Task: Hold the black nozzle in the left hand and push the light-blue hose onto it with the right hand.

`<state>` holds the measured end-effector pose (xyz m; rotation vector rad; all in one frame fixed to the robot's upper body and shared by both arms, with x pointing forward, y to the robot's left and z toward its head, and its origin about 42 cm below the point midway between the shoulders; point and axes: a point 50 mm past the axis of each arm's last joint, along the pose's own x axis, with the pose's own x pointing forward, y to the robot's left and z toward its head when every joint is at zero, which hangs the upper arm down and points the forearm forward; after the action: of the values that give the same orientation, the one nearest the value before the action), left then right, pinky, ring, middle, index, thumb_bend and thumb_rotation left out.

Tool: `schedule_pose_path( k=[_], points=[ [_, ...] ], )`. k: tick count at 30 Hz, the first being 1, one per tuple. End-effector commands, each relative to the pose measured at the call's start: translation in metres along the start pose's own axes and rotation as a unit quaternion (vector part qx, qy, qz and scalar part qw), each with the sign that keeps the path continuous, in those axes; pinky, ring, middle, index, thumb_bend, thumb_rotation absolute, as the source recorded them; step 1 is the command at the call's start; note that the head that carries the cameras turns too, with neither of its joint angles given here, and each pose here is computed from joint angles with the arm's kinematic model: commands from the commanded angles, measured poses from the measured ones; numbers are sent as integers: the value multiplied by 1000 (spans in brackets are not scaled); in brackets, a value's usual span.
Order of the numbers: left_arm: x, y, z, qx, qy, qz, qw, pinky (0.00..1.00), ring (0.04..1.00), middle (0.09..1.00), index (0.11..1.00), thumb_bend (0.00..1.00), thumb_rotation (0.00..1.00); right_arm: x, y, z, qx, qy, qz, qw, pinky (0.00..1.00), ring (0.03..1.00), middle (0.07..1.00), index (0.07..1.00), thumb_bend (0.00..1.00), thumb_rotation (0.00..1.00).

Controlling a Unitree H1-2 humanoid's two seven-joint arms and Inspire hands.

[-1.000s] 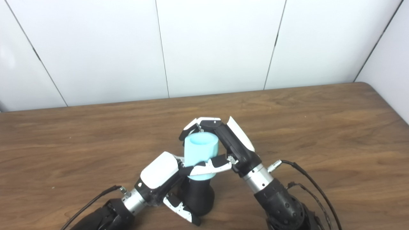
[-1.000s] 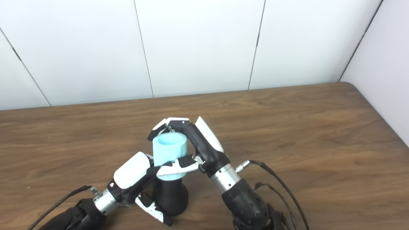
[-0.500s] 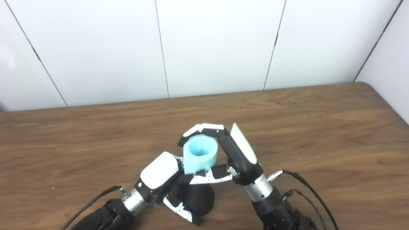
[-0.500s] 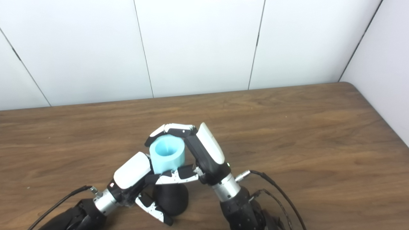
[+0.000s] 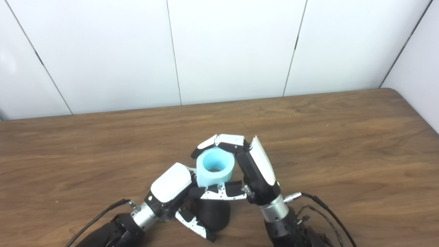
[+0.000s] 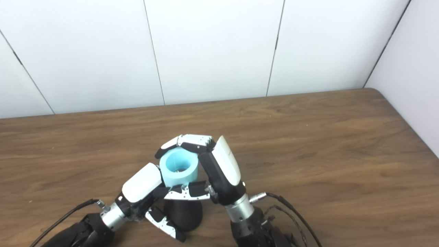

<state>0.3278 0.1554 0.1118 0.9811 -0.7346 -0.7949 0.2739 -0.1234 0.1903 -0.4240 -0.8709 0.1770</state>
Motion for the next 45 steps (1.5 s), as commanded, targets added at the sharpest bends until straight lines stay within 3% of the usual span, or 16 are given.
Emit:
schedule_pose_path(
  k=[1, 7, 12, 13, 17, 19, 21, 39, 45],
  points=[
    [-50, -113, 45, -119, 40, -110, 986, 414, 519, 498, 470, 521, 0, -2, 0, -6, -8, 3, 18, 1000, 332, 403, 523, 510, 513, 0],
    [-51, -113, 45, -121, 41, -107, 986, 417, 517, 498, 470, 521, 0, -3, -1, -7, 10, 28, 15, 999, 314, 392, 514, 525, 512, 0],
    [-51, -114, 46, -121, 41, -111, 986, 419, 523, 499, 469, 521, 0, -3, -4, -5, 22, 46, 19, 999, 218, 350, 476, 564, 504, 0],
    [-51, -114, 46, -120, 40, -111, 986, 418, 523, 499, 469, 521, 0, -3, -4, -4, 23, 47, 21, 998, 206, 406, 451, 549, 509, 0],
    [-52, -114, 45, -119, 40, -112, 986, 416, 526, 499, 469, 521, 0, -3, -5, -3, 30, 50, 31, 998, 297, 402, 471, 524, 513, 4],
    [-51, -114, 45, -118, 41, -113, 986, 415, 526, 500, 469, 521, 0, -2, -6, -3, 30, 51, 34, 998, 357, 462, 534, 496, 497, 119],
    [-51, -114, 44, -118, 41, -114, 986, 415, 526, 500, 469, 521, 0, -2, -7, -2, 31, 51, 37, 998, 377, 484, 556, 490, 494, 141],
    [-50, -114, 44, -116, 39, -115, 986, 415, 511, 496, 474, 520, 0, 8, -14, 11, 94, 103, 91, 986, 361, 449, 519, 486, 484, 153],
    [-50, -114, 43, -115, 40, -118, 985, 419, 513, 498, 472, 520, 0, 9, -17, 13, 124, 128, 107, 978, 412, 499, 537, 486, 483, 154]
  ],
)
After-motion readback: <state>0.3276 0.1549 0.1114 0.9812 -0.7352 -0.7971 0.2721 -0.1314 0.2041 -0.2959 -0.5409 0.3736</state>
